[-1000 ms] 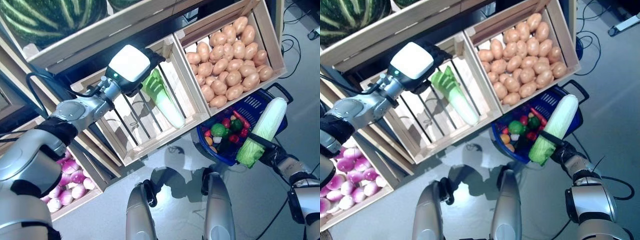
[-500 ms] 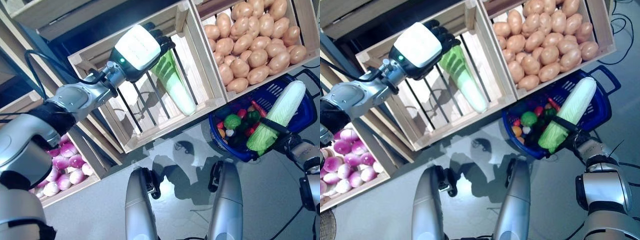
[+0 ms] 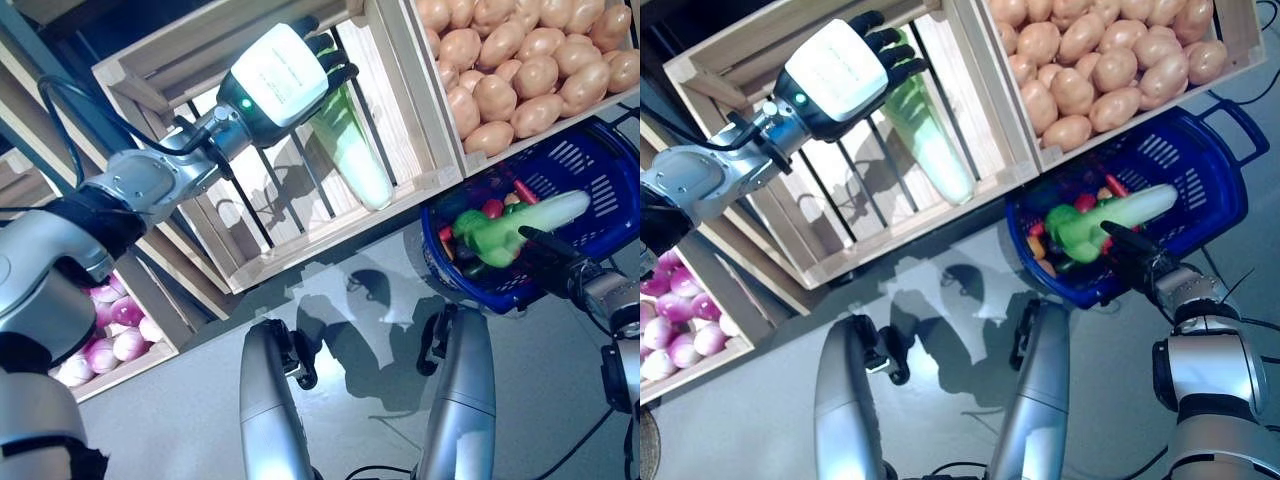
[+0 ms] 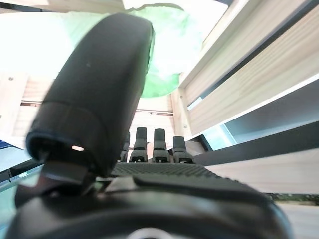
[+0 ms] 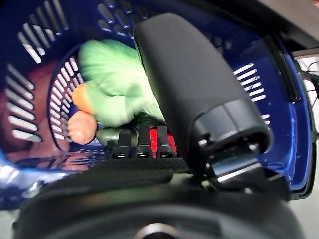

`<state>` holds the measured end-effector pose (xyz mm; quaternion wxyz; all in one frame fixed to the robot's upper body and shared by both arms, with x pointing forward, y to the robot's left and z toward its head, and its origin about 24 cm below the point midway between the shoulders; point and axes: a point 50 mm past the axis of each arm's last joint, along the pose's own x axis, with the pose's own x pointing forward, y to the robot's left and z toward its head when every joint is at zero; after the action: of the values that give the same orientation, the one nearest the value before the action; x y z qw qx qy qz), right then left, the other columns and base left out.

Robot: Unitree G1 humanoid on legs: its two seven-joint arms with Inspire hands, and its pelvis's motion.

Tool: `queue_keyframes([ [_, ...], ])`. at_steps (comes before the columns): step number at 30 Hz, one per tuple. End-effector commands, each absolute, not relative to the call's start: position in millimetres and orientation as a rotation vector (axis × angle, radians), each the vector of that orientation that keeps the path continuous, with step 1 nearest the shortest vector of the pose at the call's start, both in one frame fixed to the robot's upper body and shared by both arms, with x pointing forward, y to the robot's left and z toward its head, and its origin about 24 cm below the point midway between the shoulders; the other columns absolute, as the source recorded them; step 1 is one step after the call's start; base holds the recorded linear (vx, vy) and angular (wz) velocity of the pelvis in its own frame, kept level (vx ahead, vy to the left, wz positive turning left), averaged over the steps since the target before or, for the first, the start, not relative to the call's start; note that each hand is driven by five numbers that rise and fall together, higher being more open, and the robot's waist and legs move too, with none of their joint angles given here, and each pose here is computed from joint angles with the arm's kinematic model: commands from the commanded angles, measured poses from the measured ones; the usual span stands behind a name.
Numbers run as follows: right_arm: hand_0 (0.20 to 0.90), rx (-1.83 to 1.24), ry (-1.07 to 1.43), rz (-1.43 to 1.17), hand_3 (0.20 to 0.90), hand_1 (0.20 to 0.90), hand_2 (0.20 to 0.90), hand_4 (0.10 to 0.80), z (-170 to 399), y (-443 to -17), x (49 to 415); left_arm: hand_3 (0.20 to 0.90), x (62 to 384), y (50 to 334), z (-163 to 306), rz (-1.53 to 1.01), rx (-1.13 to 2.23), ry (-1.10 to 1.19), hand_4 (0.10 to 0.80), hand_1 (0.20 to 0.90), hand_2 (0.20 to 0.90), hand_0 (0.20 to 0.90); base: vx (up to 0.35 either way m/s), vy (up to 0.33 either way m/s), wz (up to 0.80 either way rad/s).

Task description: Put vegetables into the basket

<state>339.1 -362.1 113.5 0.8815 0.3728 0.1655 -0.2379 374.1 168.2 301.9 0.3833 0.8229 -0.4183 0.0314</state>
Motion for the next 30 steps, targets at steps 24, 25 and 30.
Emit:
queue_keyframes([
  [24,0.9,0.832,0.054,-0.222,0.9,0.9,0.9,0.8,118.4,-357.7,337.3,0.9,374.6,179.9,367.8,0.239,2.361,-0.872,0.8,0.9,0.9,0.9,0.006,-0.024,-0.05],
  [25,0.9,0.831,0.048,-0.217,0.9,0.9,0.9,0.8,119.9,-357.6,337.5,0.9,375.7,181.6,367.7,0.236,2.366,-0.848,0.8,0.9,0.9,0.9,0.0,0.0,0.0],
  [30,0.9,0.796,0.011,-0.119,0.9,0.9,0.9,0.8,136.2,-345.4,345.7,0.9,384.0,194.8,367.7,0.252,2.369,-0.685,0.8,0.9,0.9,0.9,0.001,-0.007,-0.1],
])
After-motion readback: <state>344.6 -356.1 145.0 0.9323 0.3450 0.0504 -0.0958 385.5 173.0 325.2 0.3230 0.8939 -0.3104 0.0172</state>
